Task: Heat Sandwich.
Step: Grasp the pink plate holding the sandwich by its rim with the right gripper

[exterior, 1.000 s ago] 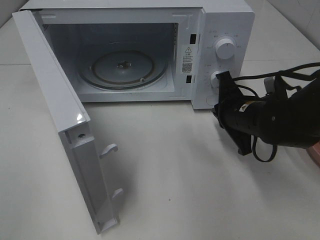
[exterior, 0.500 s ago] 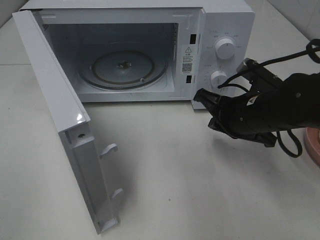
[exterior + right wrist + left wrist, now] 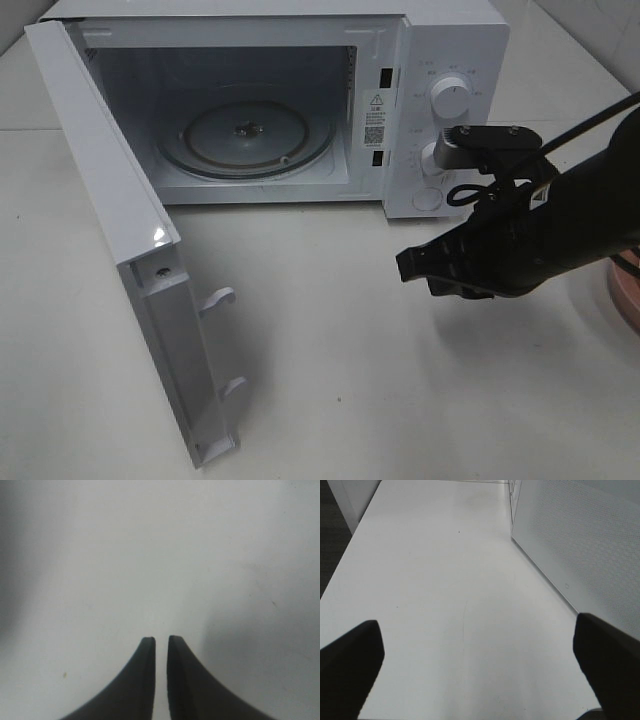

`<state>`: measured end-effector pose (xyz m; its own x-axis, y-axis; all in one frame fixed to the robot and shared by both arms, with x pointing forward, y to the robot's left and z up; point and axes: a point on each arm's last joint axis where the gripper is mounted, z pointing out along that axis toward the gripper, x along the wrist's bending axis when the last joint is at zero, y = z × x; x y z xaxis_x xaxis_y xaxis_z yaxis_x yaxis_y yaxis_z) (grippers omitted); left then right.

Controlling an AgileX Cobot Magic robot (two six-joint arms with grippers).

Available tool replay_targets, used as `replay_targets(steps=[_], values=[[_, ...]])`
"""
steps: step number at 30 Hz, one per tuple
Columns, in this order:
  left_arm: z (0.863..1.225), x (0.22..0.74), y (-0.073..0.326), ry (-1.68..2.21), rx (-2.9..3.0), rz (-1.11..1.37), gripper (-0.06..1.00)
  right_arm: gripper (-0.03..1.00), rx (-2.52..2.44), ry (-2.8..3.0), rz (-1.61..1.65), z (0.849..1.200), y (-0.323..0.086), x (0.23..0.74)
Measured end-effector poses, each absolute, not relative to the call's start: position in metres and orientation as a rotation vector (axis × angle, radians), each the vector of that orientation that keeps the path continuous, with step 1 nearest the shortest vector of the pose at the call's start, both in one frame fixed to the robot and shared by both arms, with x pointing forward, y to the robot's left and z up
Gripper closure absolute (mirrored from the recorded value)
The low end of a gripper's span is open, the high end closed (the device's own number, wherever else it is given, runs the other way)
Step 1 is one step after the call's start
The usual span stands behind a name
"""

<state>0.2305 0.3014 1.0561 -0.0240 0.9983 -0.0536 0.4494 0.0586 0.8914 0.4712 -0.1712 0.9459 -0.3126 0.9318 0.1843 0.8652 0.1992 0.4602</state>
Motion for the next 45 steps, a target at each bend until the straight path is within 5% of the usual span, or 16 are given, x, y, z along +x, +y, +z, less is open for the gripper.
replay_targets(steps=[8,14,20,26,30,45], values=[[1.056,0.231,0.301,1.579,1.491,0.916,-0.03,0.81,1.658,2.491,0.558,0.952,-0.18,0.455],[1.056,0.231,0.301,1.579,1.491,0.916,-0.03,0.68,1.62,2.561,0.45,0.967,-0.187,0.446],[1.056,0.231,0.301,1.579,1.491,0.916,-0.03,0.47,1.675,2.491,0.448,0.98,-0.207,0.447],[1.056,0.231,0.301,1.579,1.491,0.916,-0.03,0.15,1.709,2.421,0.371,0.984,-0.232,0.451],[1.056,0.231,0.301,1.579,1.491,0.916,-0.03,0.08,1.756,2.392,0.296,0.983,-0.248,0.452],[1.056,0.231,0.301,1.579,1.491,0.916,-0.03,0.09,1.889,2.193,0.19,0.983,-0.296,0.459]])
